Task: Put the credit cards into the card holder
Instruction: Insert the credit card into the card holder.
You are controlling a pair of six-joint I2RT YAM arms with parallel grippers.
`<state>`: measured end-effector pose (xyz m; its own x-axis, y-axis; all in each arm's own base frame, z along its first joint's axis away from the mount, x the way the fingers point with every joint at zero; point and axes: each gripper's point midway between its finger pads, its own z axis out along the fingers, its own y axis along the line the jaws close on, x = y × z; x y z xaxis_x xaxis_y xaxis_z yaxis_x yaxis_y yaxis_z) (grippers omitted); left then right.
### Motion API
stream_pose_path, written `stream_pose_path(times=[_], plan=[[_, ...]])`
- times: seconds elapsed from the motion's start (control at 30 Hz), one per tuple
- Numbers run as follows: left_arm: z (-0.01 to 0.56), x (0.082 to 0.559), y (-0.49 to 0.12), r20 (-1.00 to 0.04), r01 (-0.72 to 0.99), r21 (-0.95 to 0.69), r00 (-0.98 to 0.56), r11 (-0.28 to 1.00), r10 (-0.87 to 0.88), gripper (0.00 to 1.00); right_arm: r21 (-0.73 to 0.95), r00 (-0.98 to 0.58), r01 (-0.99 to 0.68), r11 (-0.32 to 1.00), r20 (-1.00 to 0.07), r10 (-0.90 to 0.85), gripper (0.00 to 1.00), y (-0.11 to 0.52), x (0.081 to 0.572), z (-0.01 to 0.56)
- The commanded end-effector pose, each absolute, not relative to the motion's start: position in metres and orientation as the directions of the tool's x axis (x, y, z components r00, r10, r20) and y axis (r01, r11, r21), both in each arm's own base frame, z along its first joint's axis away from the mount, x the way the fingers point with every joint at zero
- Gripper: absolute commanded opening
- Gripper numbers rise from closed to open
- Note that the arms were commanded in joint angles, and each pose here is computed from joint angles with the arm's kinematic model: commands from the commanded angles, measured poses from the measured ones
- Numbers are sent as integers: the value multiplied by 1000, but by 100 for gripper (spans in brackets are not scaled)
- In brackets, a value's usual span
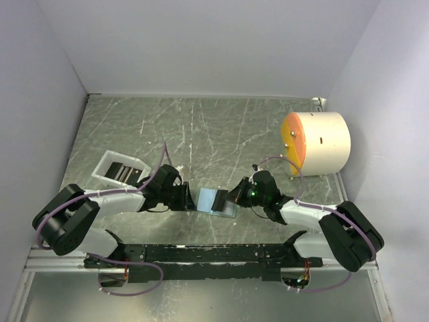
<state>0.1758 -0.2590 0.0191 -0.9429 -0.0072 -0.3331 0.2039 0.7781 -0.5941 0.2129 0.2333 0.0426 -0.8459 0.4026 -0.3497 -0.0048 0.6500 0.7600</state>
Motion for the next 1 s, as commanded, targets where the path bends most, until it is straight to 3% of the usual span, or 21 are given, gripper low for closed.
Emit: stream_pose_path(times=[0.0,0.4,0.77,0.97], plan=[[16,174,-260,-338,207,-588,-941,782,-5,40,760,-854,-1,650,-339,395,0,232,210,36],[13,173,-263,-333,211,-588,-943,781,5,40,757,-869,5,653,-320,377,0,234,206,28],[12,172,-262,-333,215,-582,-943,785,11,39,740,-877,2,673,-322,356,16,234,208,21],[11,172,-263,-332,214,-582,-943,785,11,39,733,-872,-11,680,-339,352,8,234,211,23]])
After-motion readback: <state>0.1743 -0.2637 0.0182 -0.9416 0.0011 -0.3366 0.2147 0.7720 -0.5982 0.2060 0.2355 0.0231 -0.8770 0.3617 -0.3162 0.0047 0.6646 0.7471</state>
